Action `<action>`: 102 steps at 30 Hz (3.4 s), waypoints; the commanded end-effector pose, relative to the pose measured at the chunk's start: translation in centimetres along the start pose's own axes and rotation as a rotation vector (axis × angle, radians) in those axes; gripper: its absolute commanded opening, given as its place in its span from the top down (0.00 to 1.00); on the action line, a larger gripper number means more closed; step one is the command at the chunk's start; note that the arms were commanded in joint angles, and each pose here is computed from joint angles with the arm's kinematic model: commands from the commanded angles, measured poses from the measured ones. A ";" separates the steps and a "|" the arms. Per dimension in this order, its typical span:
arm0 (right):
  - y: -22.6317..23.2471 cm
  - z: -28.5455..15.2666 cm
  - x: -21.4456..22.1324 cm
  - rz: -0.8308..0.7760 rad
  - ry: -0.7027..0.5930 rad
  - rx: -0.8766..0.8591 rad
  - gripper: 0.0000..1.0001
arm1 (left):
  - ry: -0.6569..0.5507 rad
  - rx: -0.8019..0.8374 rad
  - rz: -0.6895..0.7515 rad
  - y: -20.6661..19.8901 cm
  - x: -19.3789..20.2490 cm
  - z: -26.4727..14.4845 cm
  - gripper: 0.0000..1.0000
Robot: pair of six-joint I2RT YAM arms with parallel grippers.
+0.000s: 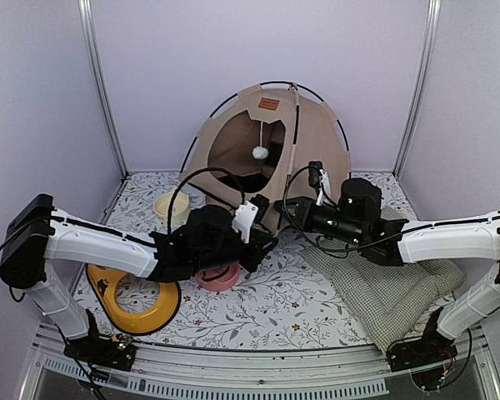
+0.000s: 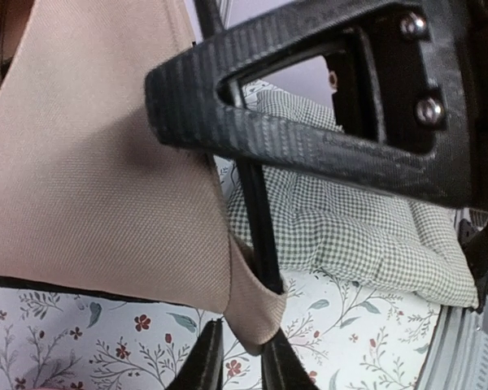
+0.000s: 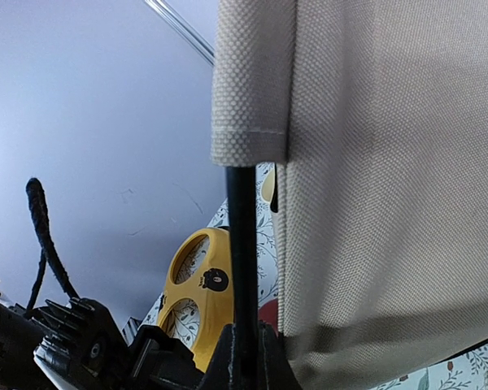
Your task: Set up the pet tent
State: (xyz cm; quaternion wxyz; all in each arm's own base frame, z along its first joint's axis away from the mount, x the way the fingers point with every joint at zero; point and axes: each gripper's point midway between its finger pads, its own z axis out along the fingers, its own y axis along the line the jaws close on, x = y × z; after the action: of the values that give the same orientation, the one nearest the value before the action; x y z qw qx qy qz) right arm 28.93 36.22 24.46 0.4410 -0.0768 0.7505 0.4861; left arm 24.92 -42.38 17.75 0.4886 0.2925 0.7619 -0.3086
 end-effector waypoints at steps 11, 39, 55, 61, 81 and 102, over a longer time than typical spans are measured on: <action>0.6 0.1 -2.2 -0.030 -0.066 0.013 1.00 | -0.068 0.098 0.067 -3.3 -2.6 -0.7 1.00; -2.5 1.5 1.9 -0.046 0.022 0.077 1.00 | -0.131 0.210 -0.114 -3.0 -7.8 -3.7 0.93; -1.7 0.6 1.1 -0.063 0.025 0.074 0.96 | -0.149 -0.030 -0.173 4.4 -8.1 -6.2 0.67; -2.9 -1.7 0.5 -0.070 0.002 0.161 0.85 | -0.149 -0.131 -0.184 8.6 -9.2 -7.0 0.65; -5.2 -8.8 -3.3 -0.082 -0.063 0.269 0.17 | -0.156 -0.376 -0.201 18.7 -12.4 -9.7 0.46; -1.3 -12.6 -6.9 -0.152 -0.098 0.228 0.01 | -0.154 -0.431 -0.007 26.1 -18.9 -9.3 0.18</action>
State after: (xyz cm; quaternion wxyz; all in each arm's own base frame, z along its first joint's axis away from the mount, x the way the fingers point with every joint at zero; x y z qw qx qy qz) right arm 26.78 24.23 27.49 0.4997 -0.0606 0.7829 0.3656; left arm 44.49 -20.91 33.59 0.6004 0.1006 0.7758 -0.1660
